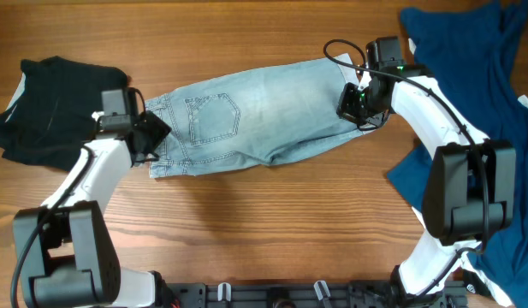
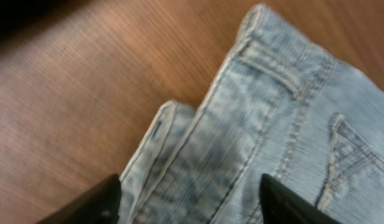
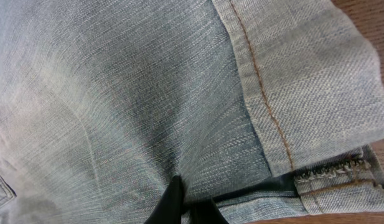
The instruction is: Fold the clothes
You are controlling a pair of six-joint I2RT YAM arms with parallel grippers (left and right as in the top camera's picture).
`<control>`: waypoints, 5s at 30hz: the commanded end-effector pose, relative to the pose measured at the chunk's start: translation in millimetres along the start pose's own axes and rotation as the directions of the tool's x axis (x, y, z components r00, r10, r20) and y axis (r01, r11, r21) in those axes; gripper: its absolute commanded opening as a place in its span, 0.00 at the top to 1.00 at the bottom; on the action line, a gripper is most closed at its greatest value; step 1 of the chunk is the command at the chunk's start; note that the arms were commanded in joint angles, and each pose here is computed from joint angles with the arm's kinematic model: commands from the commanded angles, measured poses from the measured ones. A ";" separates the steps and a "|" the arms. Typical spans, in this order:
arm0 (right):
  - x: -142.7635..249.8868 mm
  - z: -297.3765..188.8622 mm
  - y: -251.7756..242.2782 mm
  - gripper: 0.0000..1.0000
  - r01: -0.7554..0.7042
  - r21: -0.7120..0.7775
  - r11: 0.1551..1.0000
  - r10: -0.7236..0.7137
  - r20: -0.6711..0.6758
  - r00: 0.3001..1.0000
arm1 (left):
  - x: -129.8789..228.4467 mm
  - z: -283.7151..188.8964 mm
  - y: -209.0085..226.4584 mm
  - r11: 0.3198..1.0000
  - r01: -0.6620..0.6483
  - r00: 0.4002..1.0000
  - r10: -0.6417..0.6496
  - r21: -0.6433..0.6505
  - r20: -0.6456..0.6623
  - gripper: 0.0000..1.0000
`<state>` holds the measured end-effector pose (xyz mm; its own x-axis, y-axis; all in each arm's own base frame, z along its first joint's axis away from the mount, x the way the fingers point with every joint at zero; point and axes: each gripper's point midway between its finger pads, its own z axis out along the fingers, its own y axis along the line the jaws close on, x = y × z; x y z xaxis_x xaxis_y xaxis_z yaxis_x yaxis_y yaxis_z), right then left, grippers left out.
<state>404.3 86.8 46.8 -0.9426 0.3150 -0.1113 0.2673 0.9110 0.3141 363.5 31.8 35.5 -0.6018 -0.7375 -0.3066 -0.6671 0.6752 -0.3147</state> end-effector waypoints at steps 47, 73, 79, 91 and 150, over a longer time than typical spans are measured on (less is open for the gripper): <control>-1.8 -29.6 -3.4 0.96 -0.001 -0.098 0.995 -0.004 -0.045 0.999 | 26.8 -88.3 -22.0 0.908 -0.230 0.953 0.283 0.349 -0.107 0.96; 113.2 -21.1 -67.7 0.89 -0.082 0.135 0.987 0.124 -0.336 0.934 | 123.4 -124.1 75.8 0.993 -0.081 0.838 0.020 -0.089 -0.546 0.71; 86.7 -11.9 -59.5 0.88 -0.062 0.083 0.995 0.080 -0.237 0.968 | 87.5 -102.8 62.8 0.996 -0.004 0.921 -0.030 -0.086 -0.388 0.71; 58.2 -22.8 -43.9 0.92 0.034 0.026 0.999 -0.030 -0.161 0.986 | 114.0 -52.6 91.6 0.967 0.039 0.852 -0.164 -0.252 -0.497 0.62; -66.3 -40.7 156.6 0.40 0.585 -0.079 0.807 -0.457 0.544 0.704 | 15.9 -37.8 -26.9 0.918 -0.339 0.934 0.354 0.204 -0.043 0.64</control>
<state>480.9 168.6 138.9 -0.7635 0.0015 -0.6458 -0.3083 0.8779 0.3665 355.7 -2.6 50.2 -0.8209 -0.4962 -0.2826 -0.3719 0.8401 -0.3949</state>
